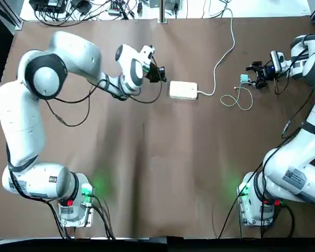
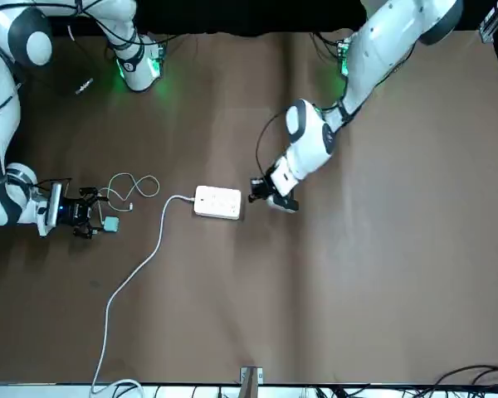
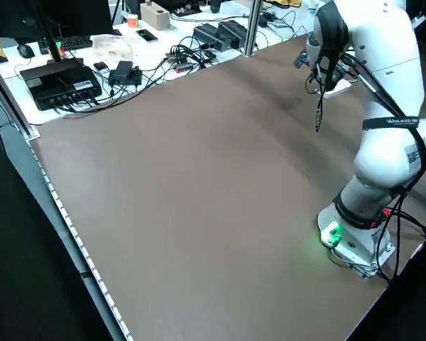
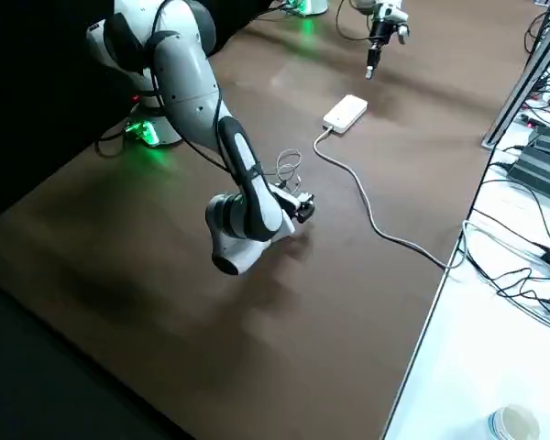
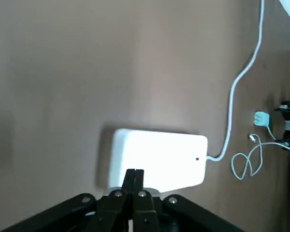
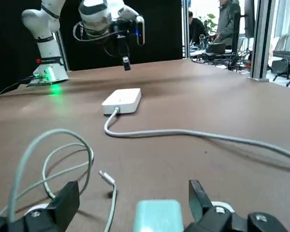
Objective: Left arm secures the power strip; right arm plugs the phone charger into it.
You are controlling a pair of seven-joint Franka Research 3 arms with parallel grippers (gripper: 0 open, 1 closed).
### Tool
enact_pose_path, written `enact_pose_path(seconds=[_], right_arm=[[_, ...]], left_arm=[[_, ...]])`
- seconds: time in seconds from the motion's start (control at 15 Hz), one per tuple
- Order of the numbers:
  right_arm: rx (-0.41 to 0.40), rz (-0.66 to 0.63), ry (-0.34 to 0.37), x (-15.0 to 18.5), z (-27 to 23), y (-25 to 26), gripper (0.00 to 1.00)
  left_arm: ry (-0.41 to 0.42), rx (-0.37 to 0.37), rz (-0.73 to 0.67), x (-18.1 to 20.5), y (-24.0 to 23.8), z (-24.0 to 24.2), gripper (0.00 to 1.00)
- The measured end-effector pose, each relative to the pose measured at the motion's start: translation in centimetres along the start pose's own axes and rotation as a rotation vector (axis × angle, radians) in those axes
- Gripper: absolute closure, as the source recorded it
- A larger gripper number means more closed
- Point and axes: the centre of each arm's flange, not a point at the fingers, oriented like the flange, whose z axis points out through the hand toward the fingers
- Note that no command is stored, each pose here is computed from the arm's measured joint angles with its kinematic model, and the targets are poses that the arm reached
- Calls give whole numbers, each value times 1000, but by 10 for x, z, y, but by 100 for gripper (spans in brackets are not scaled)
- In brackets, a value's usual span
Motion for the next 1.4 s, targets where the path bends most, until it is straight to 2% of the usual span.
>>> enact_pose_path(seconds=[0.27, 0.6, 0.93, 1.4], right_arm=[[-12, 9, -10, -14, 2, -1, 0], [-11, 18, -8, -25, 5, -1, 0], [-22, 20, 3, -35, 8, 2, 0], [-31, -5, 15, -37, 12, 4, 0]], left_arm=[[-11, -24, 0, -22, 19, 27, 99], [-8, -11, -7, -47, 12, 60, 99], [25, -30, -8, -25, 7, 73, 99], [23, -28, 5, -25, 4, 75, 99]])
